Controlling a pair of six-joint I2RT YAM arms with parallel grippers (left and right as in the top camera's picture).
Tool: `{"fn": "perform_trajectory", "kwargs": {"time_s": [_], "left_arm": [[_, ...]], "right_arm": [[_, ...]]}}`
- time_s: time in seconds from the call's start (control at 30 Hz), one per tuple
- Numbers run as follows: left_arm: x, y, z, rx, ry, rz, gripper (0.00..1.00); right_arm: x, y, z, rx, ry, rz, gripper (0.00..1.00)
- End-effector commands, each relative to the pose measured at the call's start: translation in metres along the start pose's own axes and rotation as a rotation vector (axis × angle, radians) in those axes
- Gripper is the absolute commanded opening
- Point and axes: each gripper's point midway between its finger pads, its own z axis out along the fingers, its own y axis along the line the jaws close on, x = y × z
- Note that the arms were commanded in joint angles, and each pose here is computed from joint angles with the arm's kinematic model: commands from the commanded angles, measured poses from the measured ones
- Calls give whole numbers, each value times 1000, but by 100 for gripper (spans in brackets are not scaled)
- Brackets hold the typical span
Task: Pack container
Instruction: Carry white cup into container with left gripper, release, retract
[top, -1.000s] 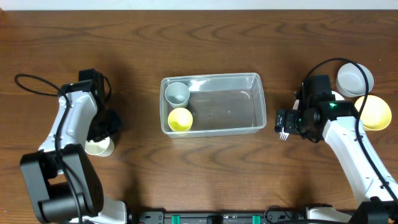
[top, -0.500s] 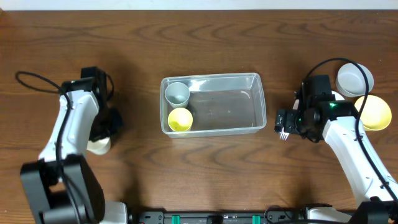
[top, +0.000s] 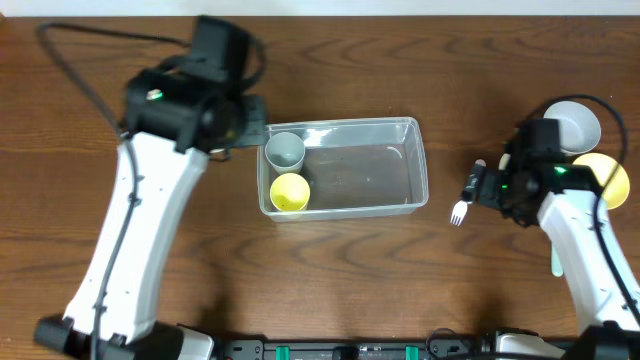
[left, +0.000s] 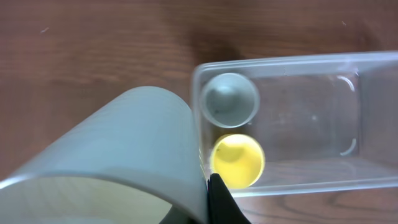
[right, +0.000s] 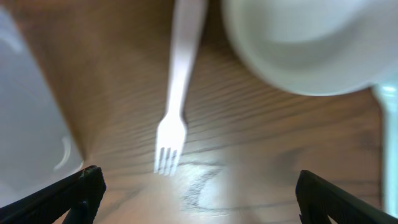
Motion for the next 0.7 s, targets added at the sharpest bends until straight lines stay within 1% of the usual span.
{"fn": "perform_trajectory", "kwargs": {"time_s": [0.0,0.13,0.3,0.5,0.67], "left_arm": [[1,-33,29,38,60,136,6],[0,-68,56,98,83,238,6],[-3,-103,78,136,57,396,6],[8,-131,94,214,92,452,6],[20,-133,123,202,174,452,5]], "right_arm": [[-15,-16,-17,-9,-68,86,99],[-16,-20,-19,-44,-64,91,99],[-15,-21,-19,-42,-62,92,99],[-15,-21,-19,-42,-61,92,99],[-14,-21,-19,-40,-55,89,99]]}}
